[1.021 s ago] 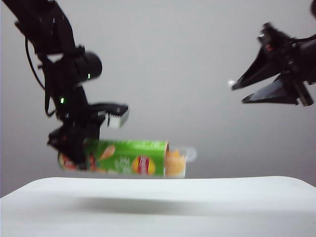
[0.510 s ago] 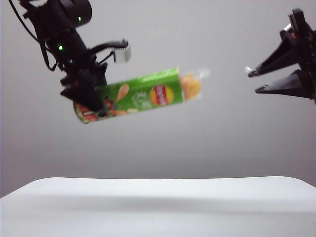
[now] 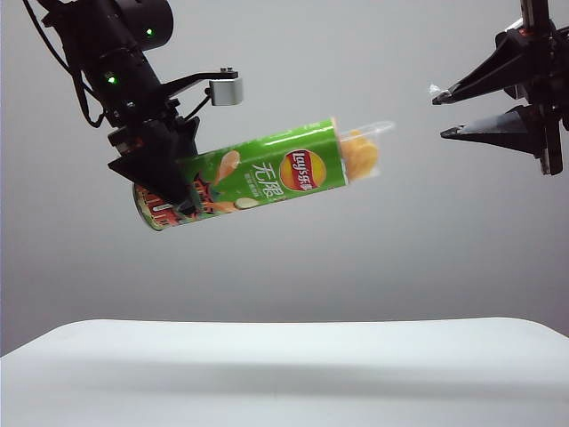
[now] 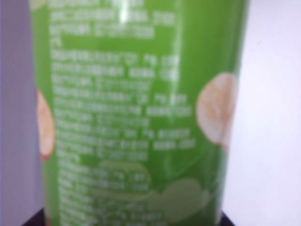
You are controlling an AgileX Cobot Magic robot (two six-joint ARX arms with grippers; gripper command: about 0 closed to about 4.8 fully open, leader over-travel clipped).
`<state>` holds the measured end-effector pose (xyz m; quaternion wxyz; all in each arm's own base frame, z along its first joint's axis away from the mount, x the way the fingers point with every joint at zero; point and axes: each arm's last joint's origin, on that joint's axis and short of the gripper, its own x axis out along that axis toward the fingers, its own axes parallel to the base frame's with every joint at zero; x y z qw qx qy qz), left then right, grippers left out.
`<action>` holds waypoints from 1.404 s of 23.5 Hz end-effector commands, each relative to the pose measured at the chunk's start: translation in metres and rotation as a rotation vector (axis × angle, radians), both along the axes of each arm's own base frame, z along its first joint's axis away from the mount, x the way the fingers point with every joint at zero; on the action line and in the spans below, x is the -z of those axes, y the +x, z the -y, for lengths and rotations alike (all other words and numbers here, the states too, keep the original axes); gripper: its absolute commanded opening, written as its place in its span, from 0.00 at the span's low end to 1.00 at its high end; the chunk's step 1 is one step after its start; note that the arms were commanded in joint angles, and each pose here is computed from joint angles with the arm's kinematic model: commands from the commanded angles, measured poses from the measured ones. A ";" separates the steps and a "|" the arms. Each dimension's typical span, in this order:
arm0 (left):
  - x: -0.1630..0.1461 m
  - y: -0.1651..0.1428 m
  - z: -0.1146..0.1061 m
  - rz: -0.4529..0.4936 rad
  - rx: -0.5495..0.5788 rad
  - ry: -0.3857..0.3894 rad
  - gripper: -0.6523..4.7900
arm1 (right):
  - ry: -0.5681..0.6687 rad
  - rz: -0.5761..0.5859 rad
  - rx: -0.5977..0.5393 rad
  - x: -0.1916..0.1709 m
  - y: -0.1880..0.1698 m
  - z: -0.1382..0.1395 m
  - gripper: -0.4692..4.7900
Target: Pick up the green tub of chips from the desk, push the transparent container that's holding the chips and has slipped out back in, and finally put the chips back on the desk.
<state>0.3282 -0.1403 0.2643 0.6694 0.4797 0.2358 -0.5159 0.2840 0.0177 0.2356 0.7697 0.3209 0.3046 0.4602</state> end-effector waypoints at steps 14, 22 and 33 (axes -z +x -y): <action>-0.003 -0.006 0.013 -0.011 0.031 -0.048 0.73 | 0.008 0.026 -0.071 -0.004 -0.001 -0.020 0.40; -0.003 -0.008 0.016 -0.020 0.041 -0.048 0.73 | -0.004 0.027 -0.074 -0.004 -0.001 -0.029 0.23; -0.004 -0.010 0.020 -0.033 0.076 -0.085 0.73 | -0.008 0.052 -0.074 -0.006 -0.001 -0.032 0.08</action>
